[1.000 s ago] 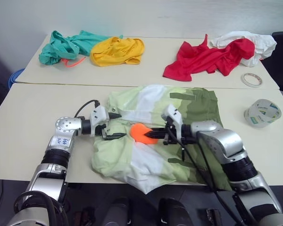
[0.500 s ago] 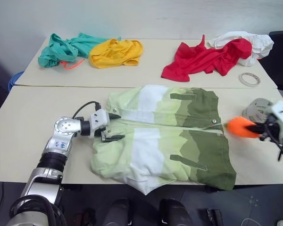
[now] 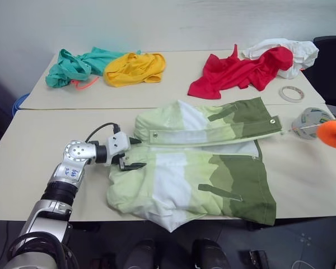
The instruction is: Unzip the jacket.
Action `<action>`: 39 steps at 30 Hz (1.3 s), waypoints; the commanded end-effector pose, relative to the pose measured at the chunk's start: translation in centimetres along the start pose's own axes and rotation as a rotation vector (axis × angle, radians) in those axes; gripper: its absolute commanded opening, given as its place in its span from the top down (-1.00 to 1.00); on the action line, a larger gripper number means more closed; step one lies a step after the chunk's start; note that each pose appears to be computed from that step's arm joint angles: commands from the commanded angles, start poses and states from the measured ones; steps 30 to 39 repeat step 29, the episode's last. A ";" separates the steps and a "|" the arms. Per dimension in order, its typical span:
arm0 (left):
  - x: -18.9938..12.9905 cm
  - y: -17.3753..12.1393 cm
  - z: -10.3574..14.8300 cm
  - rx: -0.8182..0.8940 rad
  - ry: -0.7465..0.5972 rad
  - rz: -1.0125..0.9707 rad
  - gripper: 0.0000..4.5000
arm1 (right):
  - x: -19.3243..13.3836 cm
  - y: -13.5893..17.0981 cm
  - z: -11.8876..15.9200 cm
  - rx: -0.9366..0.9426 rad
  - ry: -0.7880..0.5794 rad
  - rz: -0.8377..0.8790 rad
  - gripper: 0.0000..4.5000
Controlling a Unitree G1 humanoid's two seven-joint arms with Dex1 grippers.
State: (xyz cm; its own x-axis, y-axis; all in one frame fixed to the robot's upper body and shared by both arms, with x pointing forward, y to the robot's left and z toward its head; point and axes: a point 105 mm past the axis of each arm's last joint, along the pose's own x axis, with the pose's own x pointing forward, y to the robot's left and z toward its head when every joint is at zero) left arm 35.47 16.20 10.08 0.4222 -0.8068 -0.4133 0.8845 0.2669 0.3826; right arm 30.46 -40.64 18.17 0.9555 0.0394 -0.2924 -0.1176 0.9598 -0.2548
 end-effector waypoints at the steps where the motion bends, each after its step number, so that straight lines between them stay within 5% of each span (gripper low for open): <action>1: -0.7 -2.0 -2.7 -0.107 0.068 -0.027 -1.00 | -1.2 2.3 1.5 0.047 -0.054 0.103 0.48; 5: -2.9 -0.4 2.1 -0.178 -0.200 0.061 -1.00 | -4.2 5.9 2.2 -0.063 -0.168 0.296 -0.15; 10: -6.5 -1.8 6.8 -0.048 -0.254 -0.022 -1.00 | -5.9 8.4 6.8 -0.155 -0.398 0.395 -0.95; 15: -9.1 -2.0 6.5 -0.127 -0.202 -0.006 -1.00 | -4.6 15.6 9.0 -0.269 -0.576 0.691 -0.98; 18: -10.0 -2.6 3.3 -0.090 -0.051 0.042 -1.00 | -3.5 19.8 7.3 -0.335 -0.540 0.931 -0.98; 21: -11.0 -4.1 2.0 -0.110 -0.055 0.073 -1.00 | -2.8 23.3 4.8 -0.423 -0.483 1.170 -0.98; 28: -12.4 -5.3 1.3 -0.183 -0.038 0.244 -1.00 | -1.4 23.1 3.4 -0.441 -0.517 1.172 -0.98; 39: -12.5 -5.5 1.4 -0.193 -0.029 0.249 -1.00 | -1.3 22.8 3.3 -0.442 -0.525 1.152 -0.98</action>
